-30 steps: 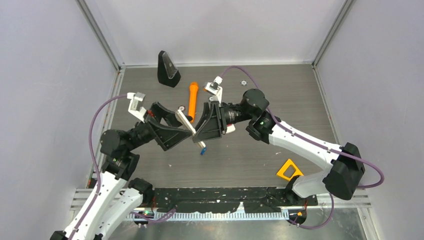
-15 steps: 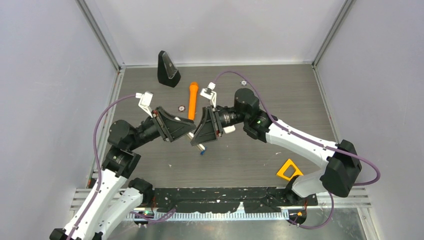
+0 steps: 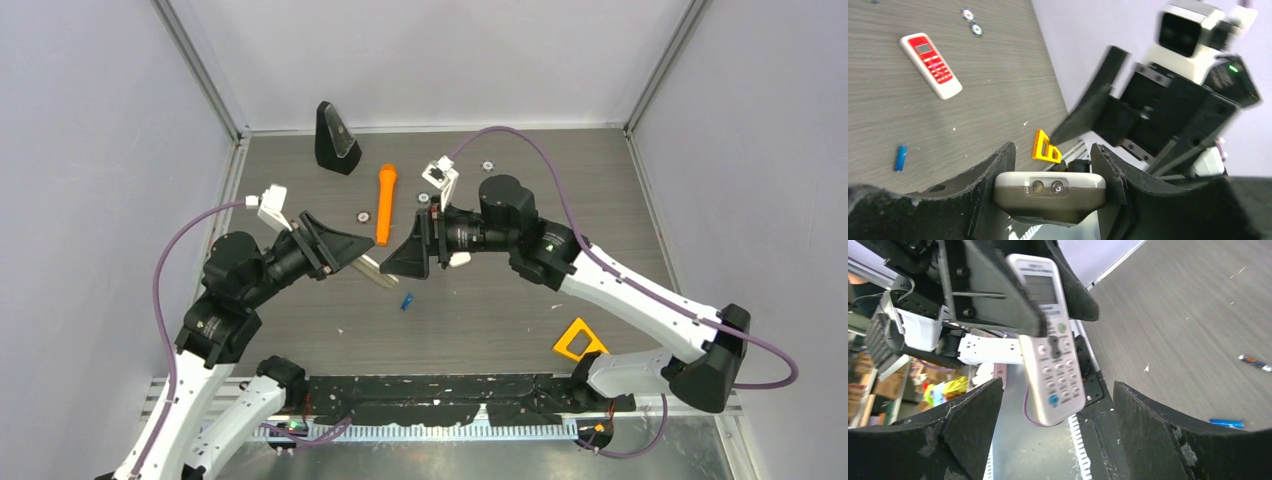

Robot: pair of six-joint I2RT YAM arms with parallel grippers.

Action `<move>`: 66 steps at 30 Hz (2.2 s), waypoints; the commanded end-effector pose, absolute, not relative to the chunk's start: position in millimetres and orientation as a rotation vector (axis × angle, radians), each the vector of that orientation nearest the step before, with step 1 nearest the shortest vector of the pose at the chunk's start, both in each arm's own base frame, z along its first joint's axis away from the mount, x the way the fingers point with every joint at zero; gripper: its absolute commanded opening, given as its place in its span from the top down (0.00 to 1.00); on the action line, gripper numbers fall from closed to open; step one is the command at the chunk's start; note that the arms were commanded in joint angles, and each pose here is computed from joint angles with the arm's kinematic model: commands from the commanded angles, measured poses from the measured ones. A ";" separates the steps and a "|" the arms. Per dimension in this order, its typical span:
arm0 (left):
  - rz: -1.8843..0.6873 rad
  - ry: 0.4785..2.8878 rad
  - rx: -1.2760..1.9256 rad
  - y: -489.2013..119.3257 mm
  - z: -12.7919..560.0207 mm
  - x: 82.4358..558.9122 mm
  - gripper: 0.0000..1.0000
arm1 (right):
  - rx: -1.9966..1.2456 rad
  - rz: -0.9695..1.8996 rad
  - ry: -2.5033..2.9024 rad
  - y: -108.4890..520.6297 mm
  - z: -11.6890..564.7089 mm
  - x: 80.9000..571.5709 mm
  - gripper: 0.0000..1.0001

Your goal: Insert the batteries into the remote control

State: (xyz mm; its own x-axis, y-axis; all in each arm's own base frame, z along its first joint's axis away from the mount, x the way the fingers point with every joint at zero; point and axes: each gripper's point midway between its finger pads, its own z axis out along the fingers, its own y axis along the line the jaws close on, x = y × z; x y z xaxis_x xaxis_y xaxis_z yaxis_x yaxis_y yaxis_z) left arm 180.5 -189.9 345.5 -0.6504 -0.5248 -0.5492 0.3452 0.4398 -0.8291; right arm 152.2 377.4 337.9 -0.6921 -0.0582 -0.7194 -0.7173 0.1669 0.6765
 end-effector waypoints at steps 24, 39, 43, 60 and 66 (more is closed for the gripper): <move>-1.280 1.997 -0.502 -175.8 303.6 185.7 1.00 | -0.961 1.122 1.882 412.5 308.5 141.8 0.46; -1.352 1.595 -0.008 -180.4 351.9 163.3 0.21 | -1.010 1.620 1.869 397.8 313.3 123.5 0.81; -1.361 1.600 0.238 -191.2 353.7 142.0 0.22 | -1.100 1.739 1.875 380.1 308.9 114.2 0.82; -1.608 1.607 0.668 -208.5 343.0 90.9 0.33 | -1.309 1.957 1.792 348.5 309.9 80.9 0.84; -1.645 1.630 0.695 -208.9 337.3 84.9 0.43 | -1.329 1.978 1.771 343.7 313.7 80.0 0.84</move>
